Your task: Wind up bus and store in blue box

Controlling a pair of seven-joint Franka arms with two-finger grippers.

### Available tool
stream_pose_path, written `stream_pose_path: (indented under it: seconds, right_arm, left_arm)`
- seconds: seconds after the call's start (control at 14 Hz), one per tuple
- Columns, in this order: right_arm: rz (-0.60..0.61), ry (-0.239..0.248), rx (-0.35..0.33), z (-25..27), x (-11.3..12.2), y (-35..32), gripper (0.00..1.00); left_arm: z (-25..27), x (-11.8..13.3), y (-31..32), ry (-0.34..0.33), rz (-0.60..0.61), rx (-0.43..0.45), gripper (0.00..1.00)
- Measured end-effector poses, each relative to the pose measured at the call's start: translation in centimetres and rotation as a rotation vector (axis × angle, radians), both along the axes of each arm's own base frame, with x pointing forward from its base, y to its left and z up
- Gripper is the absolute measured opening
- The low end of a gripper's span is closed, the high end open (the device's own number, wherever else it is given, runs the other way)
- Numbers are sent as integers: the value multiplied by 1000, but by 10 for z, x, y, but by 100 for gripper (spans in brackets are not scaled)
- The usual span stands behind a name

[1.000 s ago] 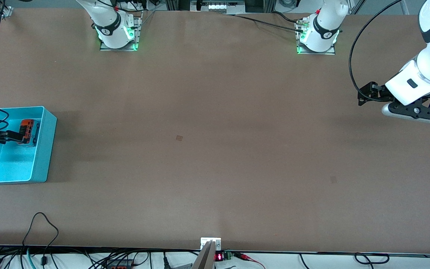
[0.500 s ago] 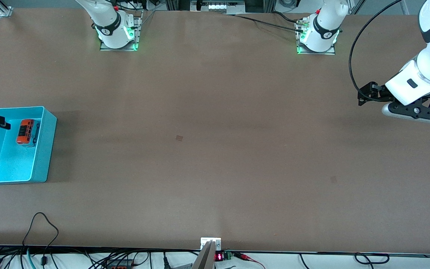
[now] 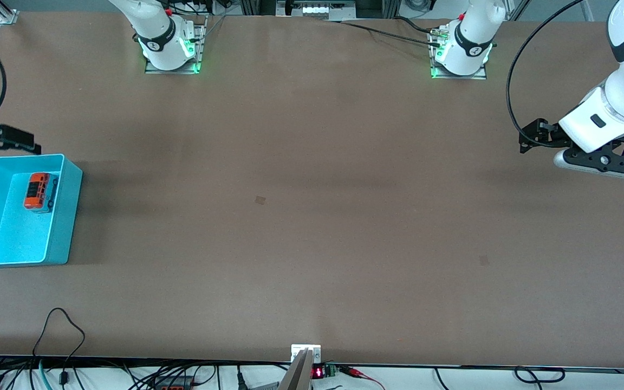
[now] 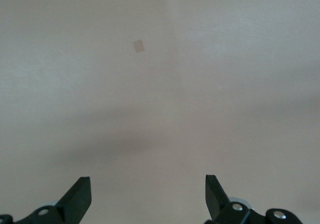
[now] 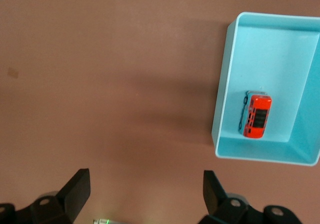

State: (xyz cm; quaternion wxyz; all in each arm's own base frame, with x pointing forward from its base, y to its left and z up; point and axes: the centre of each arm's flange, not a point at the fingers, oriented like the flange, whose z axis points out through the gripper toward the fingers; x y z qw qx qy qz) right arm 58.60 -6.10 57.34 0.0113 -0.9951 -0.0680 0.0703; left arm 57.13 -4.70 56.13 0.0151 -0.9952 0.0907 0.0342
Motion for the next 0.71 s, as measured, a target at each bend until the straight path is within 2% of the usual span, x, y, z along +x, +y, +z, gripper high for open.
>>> stream_pose_path:
  seconds: [0.29,0.71]
  right_arm:
    - [-77,-11,-13,35,-23,15,100]
    - [-101,2,-17,28,-21,14,100]
  left_arm:
    - [0,0,0,0,0,0,100]
    - [0,0,-3,0,-5,0,100]
